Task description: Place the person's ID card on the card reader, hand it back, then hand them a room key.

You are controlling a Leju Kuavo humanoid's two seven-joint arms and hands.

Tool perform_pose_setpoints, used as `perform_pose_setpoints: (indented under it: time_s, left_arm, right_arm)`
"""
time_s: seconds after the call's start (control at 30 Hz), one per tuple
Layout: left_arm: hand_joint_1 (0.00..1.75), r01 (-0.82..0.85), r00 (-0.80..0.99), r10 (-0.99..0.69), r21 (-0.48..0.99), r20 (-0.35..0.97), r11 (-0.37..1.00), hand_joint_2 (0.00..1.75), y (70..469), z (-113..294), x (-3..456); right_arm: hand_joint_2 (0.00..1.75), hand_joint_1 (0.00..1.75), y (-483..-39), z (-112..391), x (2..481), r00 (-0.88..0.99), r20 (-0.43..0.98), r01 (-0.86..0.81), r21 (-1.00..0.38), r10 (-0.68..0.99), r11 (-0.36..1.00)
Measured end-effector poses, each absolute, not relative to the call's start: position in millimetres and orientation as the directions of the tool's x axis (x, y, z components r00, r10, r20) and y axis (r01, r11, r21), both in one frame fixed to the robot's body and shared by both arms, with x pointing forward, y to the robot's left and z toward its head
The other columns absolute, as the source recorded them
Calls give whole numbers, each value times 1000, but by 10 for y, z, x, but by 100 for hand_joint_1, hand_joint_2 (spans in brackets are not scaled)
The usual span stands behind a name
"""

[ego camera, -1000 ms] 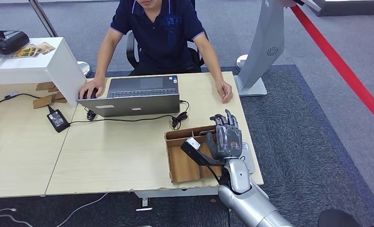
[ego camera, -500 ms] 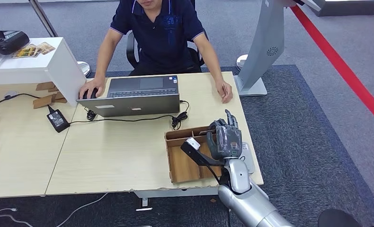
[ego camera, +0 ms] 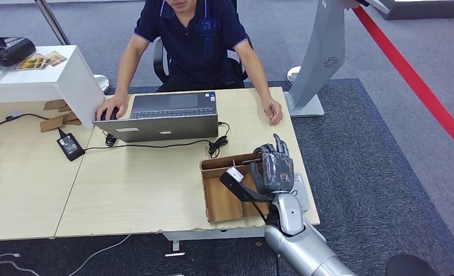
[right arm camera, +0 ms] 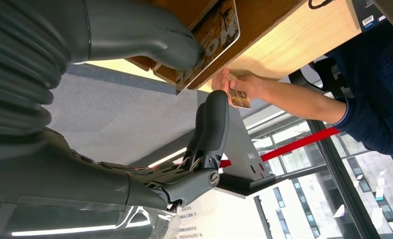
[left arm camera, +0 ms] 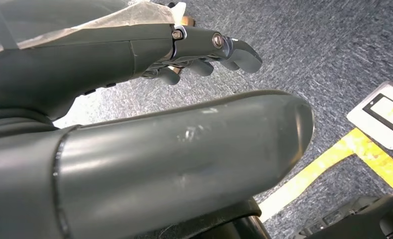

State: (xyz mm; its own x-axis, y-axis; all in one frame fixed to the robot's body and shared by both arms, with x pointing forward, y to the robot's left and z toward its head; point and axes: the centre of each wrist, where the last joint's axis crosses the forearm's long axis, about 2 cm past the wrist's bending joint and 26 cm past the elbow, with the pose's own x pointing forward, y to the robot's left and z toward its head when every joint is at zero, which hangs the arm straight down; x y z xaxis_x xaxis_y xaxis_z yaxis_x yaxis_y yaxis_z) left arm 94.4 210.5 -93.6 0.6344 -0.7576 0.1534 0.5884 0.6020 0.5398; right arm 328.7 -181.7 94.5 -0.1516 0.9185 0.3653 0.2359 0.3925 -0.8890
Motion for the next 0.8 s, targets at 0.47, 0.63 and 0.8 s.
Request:
perform_pose_setpoints:
  time_s: [0.47, 0.63, 0.8]
  left_arm:
    - [0, 584, 635, -756, 544, 157, 603, 0, 2106, -935, 948]
    - [0, 582, 636, -755, 544, 158, 604, 0, 2107, -934, 949]
    - [0, 580, 636, -755, 545, 160, 605, 0, 2107, -933, 954]
  right_arm:
    - [175, 98, -1821, 891, 3272, -145, 372, 214, -893, 917, 396]
    - [175, 96, -1815, 873, 3266, -144, 372, 206, -895, 917, 396]
    - [175, 87, -1816, 856, 3263, -141, 374, 200, -896, 917, 396]
